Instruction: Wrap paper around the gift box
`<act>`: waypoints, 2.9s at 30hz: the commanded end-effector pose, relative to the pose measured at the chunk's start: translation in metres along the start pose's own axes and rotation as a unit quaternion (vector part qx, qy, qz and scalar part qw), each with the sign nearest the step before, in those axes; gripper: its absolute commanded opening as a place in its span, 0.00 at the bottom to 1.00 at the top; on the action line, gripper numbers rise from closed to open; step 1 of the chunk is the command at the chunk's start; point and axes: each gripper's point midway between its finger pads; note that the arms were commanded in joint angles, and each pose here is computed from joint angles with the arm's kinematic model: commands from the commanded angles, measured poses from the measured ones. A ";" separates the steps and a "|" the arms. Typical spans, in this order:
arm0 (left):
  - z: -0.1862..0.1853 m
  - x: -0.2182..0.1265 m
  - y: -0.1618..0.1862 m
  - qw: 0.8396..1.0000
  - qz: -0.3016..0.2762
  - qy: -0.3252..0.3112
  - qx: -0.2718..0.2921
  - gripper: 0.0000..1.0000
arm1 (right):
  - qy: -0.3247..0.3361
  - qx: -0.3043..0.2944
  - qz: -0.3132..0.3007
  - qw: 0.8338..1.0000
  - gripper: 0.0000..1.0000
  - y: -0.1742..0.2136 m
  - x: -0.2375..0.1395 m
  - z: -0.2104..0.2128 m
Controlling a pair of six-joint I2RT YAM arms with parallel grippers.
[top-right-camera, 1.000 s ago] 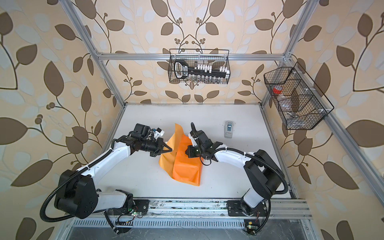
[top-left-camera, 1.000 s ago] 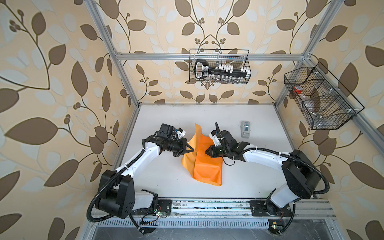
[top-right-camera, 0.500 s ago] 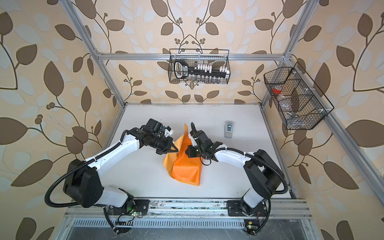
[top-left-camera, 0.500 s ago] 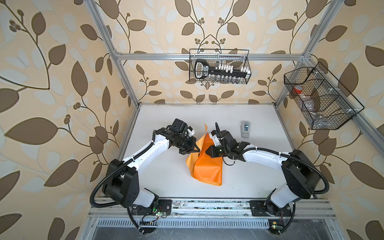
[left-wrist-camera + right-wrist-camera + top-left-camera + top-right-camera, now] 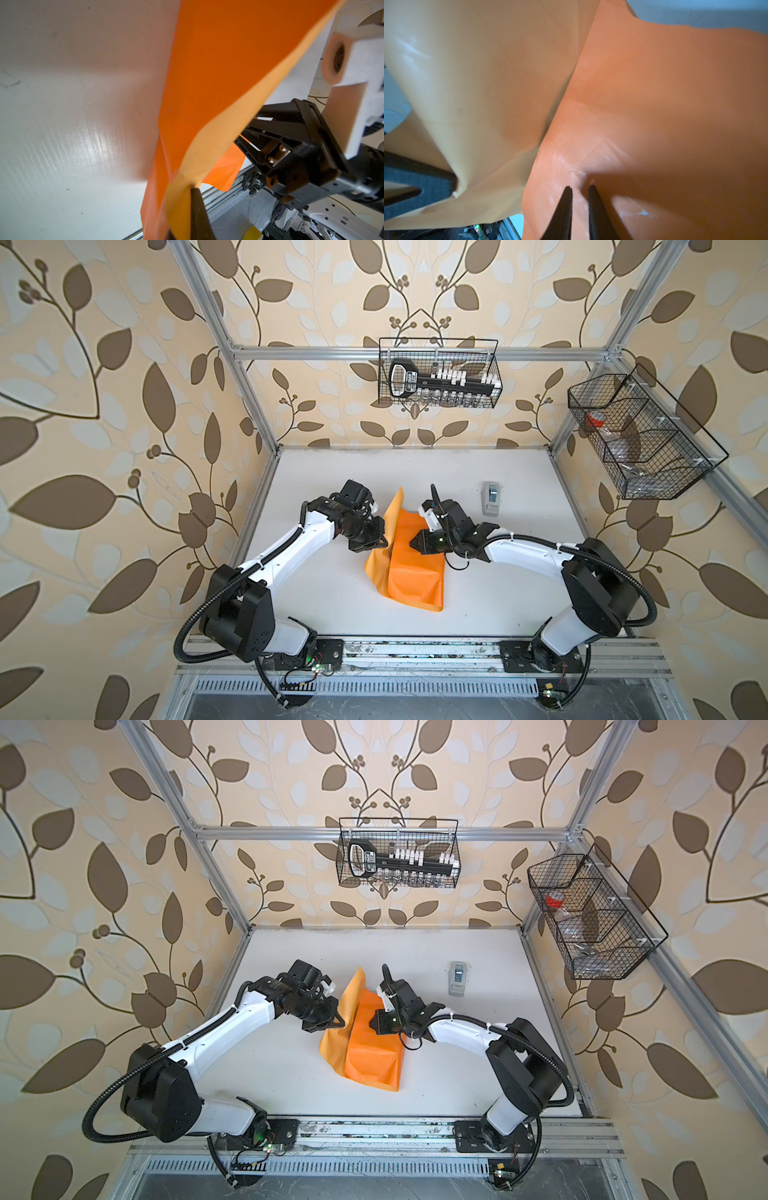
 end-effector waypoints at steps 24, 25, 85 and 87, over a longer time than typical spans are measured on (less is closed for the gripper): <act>-0.008 -0.009 -0.001 0.999 -0.032 0.018 -0.007 0.00 | 0.011 0.020 0.039 0.999 0.19 0.001 0.044 0.015; -0.008 -0.008 -0.001 0.999 -0.033 0.019 -0.007 0.00 | 0.013 0.020 0.039 0.999 0.19 0.001 0.044 0.014; -0.033 -0.003 0.009 0.999 0.016 0.000 0.037 0.00 | -0.024 0.102 0.043 0.994 0.21 0.031 0.040 -0.034; -0.042 -0.003 0.003 0.999 0.016 0.010 0.044 0.00 | -0.025 0.102 0.044 0.993 0.21 0.031 0.041 -0.033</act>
Point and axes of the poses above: each gripper's point midway between its finger pads, its own x axis out along the fingers, its own z axis along the line the jaws close on, y = z × x, and after that the axes turned 11 degrees about x, right-handed
